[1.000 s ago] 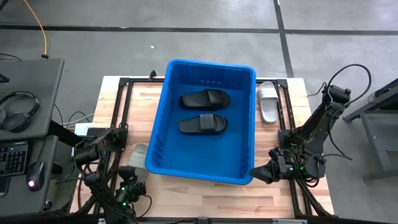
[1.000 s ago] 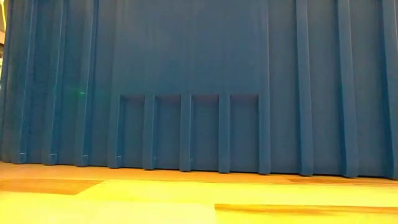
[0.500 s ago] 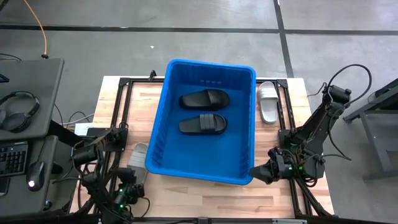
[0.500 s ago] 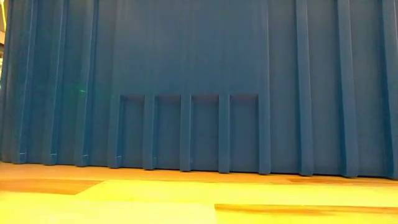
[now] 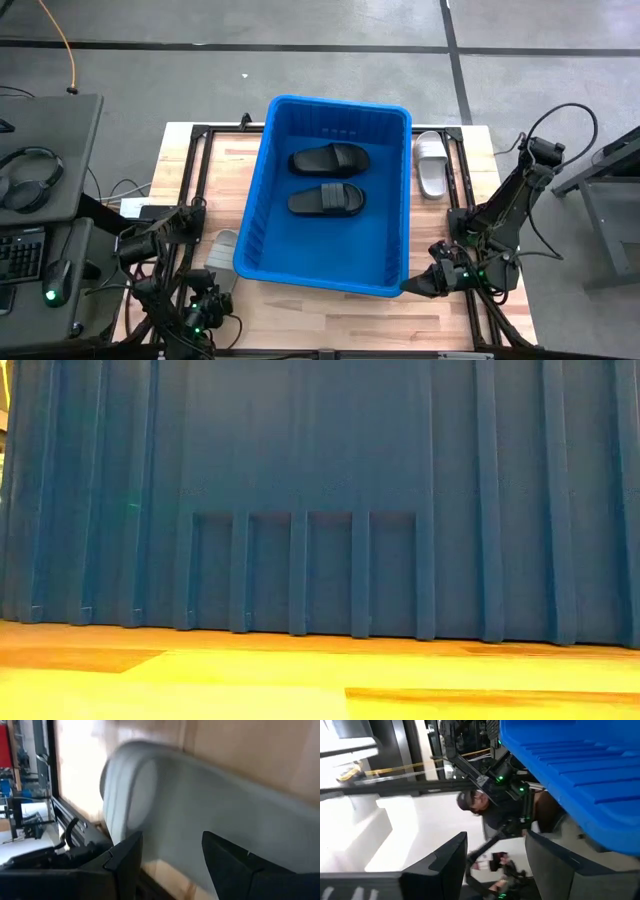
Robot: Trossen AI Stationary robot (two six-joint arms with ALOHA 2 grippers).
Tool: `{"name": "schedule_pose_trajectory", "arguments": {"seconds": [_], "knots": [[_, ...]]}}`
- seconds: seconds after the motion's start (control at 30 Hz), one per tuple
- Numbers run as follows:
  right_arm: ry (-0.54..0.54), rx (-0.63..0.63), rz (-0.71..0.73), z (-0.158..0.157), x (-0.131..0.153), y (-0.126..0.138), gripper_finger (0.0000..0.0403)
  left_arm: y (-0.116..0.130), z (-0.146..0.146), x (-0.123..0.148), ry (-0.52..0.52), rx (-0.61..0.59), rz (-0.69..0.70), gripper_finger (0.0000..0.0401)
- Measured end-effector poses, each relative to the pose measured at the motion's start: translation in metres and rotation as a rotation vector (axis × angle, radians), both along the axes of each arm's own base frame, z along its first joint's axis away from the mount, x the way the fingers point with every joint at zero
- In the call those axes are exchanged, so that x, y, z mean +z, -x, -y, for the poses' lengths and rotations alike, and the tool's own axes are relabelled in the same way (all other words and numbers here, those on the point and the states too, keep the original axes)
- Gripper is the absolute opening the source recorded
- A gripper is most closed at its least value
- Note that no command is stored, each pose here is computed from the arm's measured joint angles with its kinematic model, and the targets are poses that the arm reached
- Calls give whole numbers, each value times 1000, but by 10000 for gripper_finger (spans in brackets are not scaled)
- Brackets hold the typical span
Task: Pick and place slides into bin
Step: Put the gray slide into the blue container
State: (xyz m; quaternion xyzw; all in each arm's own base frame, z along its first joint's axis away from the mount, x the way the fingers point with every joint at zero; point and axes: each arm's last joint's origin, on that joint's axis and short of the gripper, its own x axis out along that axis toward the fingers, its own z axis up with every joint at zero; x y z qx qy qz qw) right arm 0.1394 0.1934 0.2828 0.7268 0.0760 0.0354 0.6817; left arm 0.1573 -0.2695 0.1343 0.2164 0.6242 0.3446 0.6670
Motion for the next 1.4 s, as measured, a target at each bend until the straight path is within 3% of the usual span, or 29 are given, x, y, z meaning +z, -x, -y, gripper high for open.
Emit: {"name": "schedule_pose_trajectory", "arguments": {"seconds": [0.27,0.43,0.57,0.73,1.03,1.4], "knots": [[80,53,-3,-1,-2,0,193,2,2,-1,47,14,-101,159],[130,119,2,-3,-3,1,193,-1,0,0,-3,-130,-117,142],[199,178,10,-4,-4,1,193,-4,-2,0,-18,-148,-108,136],[223,245,-2,-6,-6,2,193,-16,-3,5,25,-192,-205,135],[263,284,-41,-6,-12,3,193,-28,-1,28,67,-54,76,150],[300,366,-83,-7,-17,5,193,-21,-1,37,111,-20,90,184]]}}
